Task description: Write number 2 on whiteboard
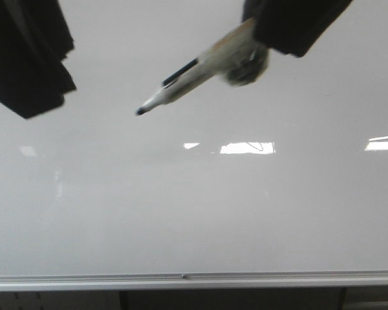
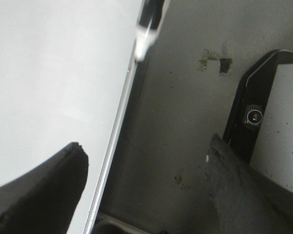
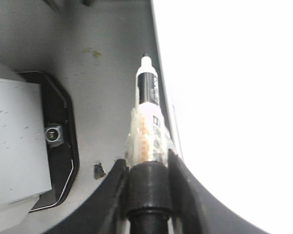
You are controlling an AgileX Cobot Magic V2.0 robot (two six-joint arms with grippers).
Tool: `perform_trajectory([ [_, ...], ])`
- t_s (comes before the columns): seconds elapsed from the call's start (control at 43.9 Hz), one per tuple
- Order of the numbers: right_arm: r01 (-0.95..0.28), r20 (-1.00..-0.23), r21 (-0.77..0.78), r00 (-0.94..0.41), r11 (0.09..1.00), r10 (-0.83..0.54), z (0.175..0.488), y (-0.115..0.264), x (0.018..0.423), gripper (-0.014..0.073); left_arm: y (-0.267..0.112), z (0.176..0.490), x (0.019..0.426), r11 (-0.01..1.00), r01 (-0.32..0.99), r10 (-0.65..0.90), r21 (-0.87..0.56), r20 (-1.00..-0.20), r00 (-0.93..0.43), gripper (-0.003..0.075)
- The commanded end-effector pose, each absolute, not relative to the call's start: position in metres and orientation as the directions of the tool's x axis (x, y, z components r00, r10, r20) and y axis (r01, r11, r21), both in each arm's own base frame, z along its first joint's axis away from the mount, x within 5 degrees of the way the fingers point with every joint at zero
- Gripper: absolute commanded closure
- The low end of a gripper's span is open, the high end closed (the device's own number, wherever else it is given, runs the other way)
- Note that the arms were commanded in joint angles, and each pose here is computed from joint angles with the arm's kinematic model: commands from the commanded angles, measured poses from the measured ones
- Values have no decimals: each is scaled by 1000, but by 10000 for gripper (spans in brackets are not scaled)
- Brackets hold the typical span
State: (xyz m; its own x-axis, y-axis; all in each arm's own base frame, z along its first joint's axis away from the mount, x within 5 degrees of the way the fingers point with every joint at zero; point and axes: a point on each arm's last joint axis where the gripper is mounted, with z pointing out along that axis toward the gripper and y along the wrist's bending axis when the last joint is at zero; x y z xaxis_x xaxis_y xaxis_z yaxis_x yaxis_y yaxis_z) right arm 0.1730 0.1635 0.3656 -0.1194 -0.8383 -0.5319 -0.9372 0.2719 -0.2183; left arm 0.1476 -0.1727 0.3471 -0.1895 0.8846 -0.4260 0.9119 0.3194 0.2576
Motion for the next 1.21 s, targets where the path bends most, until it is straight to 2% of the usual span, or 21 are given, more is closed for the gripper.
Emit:
perform_trajectory([
  [0.0,-850,-595,-254,-239,462,-767,392,136,173,592,-153,372,147,456,851,800,262,-540,-262,219],
  [0.137,-673,-657,-211,-439,708,-613,402,95,175,592,-123,378,149,609,758,702,231,-602,-381,222],
  [0.273,-443,-734,-122,-562,888,-382,405,57,170,592,-92,375,150,775,608,548,168,-658,-516,230],
  [0.365,-282,-778,-60,-587,958,-222,402,35,160,592,-73,371,148,850,509,455,138,-682,-573,230],
  [0.456,-162,-797,-11,-594,987,-107,390,20,150,592,-60,364,145,895,431,386,116,-683,-620,230],
  [0.547,-93,-804,16,-593,996,-42,377,12,138,592,-51,362,144,919,378,343,109,-692,-635,230],
  [0.729,-104,-774,4,-630,995,-62,345,11,130,592,-45,362,145,934,342,313,105,-705,-637,230],
  [0.843,-175,-840,-72,-520,982,-154,351,14,137,592,-46,361,149,934,343,310,104,-711,-631,230],
  [0.957,-227,-913,-65,-379,972,-150,362,21,145,592,-47,361,150,934,343,310,104,-713,-629,230],
  [1.117,-332,-928,-102,-307,938,-210,360,35,166,592,-47,362,151,934,342,307,104,-724,-617,230],
  [1.185,-338,-929,-128,-287,932,-232,356,38,180,592,-48,362,151,934,342,307,104,-726,-615,230],
])
